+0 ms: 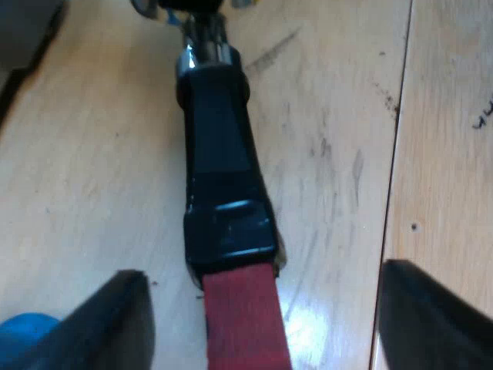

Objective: Put the handle in the coffee machine

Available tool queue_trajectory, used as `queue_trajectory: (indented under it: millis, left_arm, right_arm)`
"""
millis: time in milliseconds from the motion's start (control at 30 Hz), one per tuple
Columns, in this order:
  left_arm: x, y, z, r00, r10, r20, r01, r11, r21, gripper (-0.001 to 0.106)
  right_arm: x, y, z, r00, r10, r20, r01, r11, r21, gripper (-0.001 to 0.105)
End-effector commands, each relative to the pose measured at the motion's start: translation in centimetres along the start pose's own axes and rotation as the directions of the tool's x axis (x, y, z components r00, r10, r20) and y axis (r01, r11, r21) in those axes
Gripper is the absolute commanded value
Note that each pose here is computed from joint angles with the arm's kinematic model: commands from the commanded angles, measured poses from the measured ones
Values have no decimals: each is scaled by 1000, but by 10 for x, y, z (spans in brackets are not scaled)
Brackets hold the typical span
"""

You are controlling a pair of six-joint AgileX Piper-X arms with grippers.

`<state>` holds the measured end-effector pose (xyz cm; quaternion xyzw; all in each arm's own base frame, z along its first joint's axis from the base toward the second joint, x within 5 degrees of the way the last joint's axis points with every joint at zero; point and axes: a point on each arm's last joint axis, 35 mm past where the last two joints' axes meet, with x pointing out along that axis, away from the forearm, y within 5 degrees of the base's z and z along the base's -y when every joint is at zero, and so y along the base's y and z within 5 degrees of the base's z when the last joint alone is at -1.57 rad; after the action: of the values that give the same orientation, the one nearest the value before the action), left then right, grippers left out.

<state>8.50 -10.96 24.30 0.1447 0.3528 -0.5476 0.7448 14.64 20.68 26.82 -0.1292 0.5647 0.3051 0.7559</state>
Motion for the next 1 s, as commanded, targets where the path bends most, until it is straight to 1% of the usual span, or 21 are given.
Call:
queue_trajectory:
  millis: [33, 133, 233, 500, 667, 867, 1000]
  left_arm:
    - [8, 3, 4, 1000, -7, -6, 7, 1000, 11, 60]
    - [16, 7, 4, 999, -12, -35, 12, 1000, -1, 60]
    - [22, 9, 4, 998, -15, -53, 15, 1000, -9, 60]
    - [25, 11, 9, 1000, -9, -22, 10, 1000, 4, 60]
    - [25, 11, 9, 1000, -10, -24, 10, 1000, 3, 60]
    - [29, 11, 1, 999, -14, -47, 13, 1000, -7, 60]
    - [29, 12, 0, 999, -14, -48, 14, 1000, -7, 60]
  right_arm:
    - [-10, 2, 2, 999, 28, 21, -28, 1000, -4, 0]
    - [-13, 1, -1, 1000, 25, 6, -25, 1000, -3, 0]
    - [-16, 1, -3, 1000, 26, 10, -26, 1000, -3, 0]
    - [-19, 0, -3, 999, 25, 20, -25, 1000, -4, 0]
    - [-19, 0, -3, 999, 25, 20, -25, 1000, -4, 0]
    - [-19, 0, -3, 999, 25, 20, -25, 1000, -4, 0]
    - [-19, 0, -3, 999, 25, 20, -25, 1000, -4, 0]
